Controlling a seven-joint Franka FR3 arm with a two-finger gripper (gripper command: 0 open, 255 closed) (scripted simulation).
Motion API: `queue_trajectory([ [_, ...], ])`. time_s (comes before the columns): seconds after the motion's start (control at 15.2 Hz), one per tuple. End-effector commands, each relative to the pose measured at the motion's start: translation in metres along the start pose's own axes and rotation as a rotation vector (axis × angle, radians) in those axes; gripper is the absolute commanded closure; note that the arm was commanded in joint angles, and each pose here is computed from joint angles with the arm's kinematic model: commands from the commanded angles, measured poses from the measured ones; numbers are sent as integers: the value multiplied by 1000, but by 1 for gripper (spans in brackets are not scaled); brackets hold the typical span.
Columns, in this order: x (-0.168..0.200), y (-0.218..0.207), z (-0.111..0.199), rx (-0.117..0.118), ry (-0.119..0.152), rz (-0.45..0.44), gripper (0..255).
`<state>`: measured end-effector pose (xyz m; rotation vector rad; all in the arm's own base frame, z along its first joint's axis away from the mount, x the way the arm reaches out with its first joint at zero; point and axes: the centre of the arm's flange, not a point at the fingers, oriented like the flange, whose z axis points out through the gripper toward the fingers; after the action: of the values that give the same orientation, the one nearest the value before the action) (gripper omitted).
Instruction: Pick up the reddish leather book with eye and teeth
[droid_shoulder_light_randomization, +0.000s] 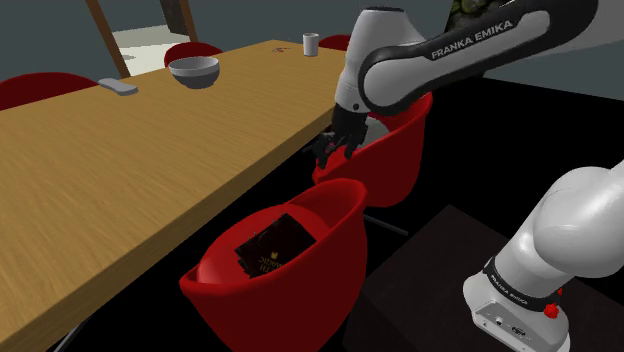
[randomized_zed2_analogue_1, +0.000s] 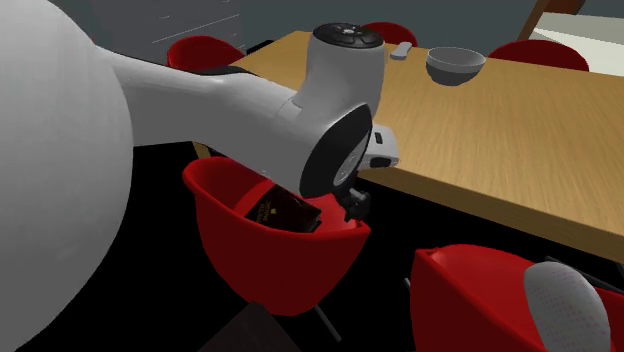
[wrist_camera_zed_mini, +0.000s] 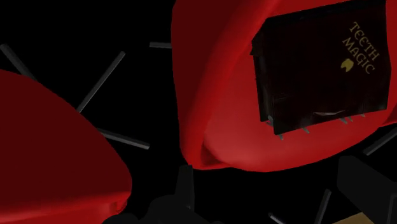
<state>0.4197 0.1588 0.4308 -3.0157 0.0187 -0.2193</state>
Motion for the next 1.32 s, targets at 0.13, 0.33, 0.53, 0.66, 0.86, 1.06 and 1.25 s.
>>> queue_trajectory([
  [0.13, 12, -27, 44, -1, 2, 25, 0],
  [0.33, 23, -47, 77, -3, 2, 43, 0],
  [0.53, 34, -66, 110, -5, 2, 60, 0],
  [0.66, 42, -78, 132, -6, 3, 72, 0],
  [0.86, 54, -97, 165, -8, 3, 90, 0],
  [1.06, 63, -110, 190, -9, 3, 104, 0],
  [1.25, 60, -109, 206, -9, 3, 104, 0],
])
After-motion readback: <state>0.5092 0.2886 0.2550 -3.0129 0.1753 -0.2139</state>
